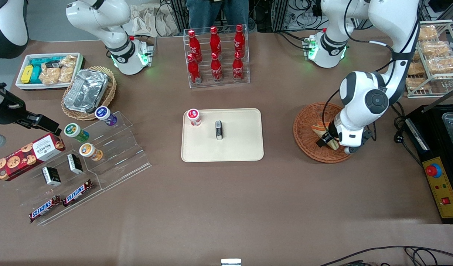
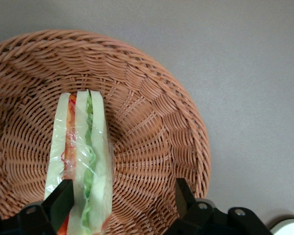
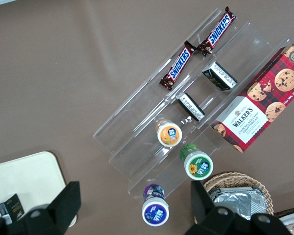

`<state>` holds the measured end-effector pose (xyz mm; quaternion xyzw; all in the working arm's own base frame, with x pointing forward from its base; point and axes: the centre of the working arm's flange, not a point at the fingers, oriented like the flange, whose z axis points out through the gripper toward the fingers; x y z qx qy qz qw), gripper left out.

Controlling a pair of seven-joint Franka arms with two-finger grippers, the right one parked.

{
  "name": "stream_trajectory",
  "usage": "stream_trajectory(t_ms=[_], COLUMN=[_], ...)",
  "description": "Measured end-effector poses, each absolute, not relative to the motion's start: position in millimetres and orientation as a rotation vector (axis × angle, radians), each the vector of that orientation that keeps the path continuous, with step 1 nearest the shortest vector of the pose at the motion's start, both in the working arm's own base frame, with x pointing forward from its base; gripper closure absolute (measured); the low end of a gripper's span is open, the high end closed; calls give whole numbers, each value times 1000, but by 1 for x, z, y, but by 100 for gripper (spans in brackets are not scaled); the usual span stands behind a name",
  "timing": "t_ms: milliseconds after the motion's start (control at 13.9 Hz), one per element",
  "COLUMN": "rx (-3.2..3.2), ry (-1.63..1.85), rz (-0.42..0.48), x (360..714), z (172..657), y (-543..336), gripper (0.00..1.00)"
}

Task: Place sandwich from basket to tray
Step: 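Lower the open left gripper around the sandwich and close it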

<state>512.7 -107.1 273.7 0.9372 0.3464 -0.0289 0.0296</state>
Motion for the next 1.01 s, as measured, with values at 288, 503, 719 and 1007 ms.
stream_trajectory(t_ms=[288, 503, 719, 1007], rx=[2875, 2890, 2954, 3008], ry=[1094, 1092, 1048, 1017], rz=[-81, -122, -139, -163], x=[519, 516, 513, 507], z=[285, 284, 284, 295], y=[-109, -110, -110, -107], gripper=[1, 1, 2, 2])
